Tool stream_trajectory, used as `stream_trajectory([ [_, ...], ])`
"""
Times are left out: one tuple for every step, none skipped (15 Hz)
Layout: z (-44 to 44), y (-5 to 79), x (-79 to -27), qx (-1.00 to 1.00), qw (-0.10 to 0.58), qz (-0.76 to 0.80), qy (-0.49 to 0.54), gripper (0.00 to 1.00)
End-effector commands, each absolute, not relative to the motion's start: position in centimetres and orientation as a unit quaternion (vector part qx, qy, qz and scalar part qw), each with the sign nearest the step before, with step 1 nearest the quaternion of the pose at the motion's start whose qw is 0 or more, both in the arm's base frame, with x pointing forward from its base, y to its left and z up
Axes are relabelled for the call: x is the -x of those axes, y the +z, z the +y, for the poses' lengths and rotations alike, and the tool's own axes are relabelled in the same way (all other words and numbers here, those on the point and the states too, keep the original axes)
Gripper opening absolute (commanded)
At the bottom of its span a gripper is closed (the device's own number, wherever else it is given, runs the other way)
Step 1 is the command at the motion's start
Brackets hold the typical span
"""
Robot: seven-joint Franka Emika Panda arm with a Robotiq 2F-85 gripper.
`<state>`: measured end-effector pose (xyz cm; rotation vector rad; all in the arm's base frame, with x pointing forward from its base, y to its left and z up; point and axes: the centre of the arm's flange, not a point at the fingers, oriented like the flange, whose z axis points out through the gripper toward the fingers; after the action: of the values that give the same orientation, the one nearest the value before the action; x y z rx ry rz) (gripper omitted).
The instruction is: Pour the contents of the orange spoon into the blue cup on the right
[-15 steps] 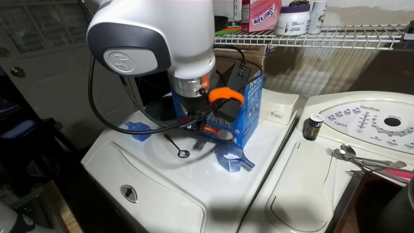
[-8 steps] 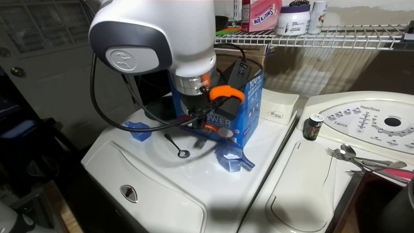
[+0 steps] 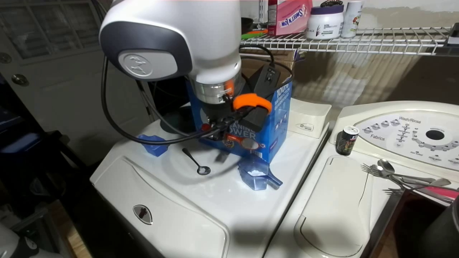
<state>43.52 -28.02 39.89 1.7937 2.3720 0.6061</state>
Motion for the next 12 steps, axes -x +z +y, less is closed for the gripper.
stream_trajectory([
  [-30.2, 38.6, -44.8, -0.574, 0.046, 0.786, 0.223, 0.05],
  [-30.2, 38.6, -44.8, -0.575, 0.043, 0.785, 0.227, 0.05],
  [-30.3, 38.6, -44.8, -0.577, 0.041, 0.783, 0.23, 0.05],
  [-30.3, 38.6, -44.8, -0.578, 0.04, 0.781, 0.232, 0.05],
  [-30.4, 38.6, -44.8, -0.58, 0.037, 0.779, 0.235, 0.05],
  [-30.6, 38.6, -44.7, -0.581, 0.036, 0.778, 0.235, 0.05],
  [-30.7, 38.6, -44.7, -0.584, 0.034, 0.776, 0.238, 0.05],
  [-30.9, 38.6, -44.6, -0.585, 0.032, 0.774, 0.241, 0.05],
  [-31.1, 38.6, -44.6, -0.586, 0.031, 0.772, 0.243, 0.05],
  [-31.3, 38.7, -44.5, -0.591, 0.032, 0.768, 0.245, 0.05],
  [-31.4, 38.6, -44.5, -0.592, 0.03, 0.766, 0.248, 0.05],
  [-31.6, 38.6, -44.4, -0.595, 0.029, 0.763, 0.252, 0.05],
])
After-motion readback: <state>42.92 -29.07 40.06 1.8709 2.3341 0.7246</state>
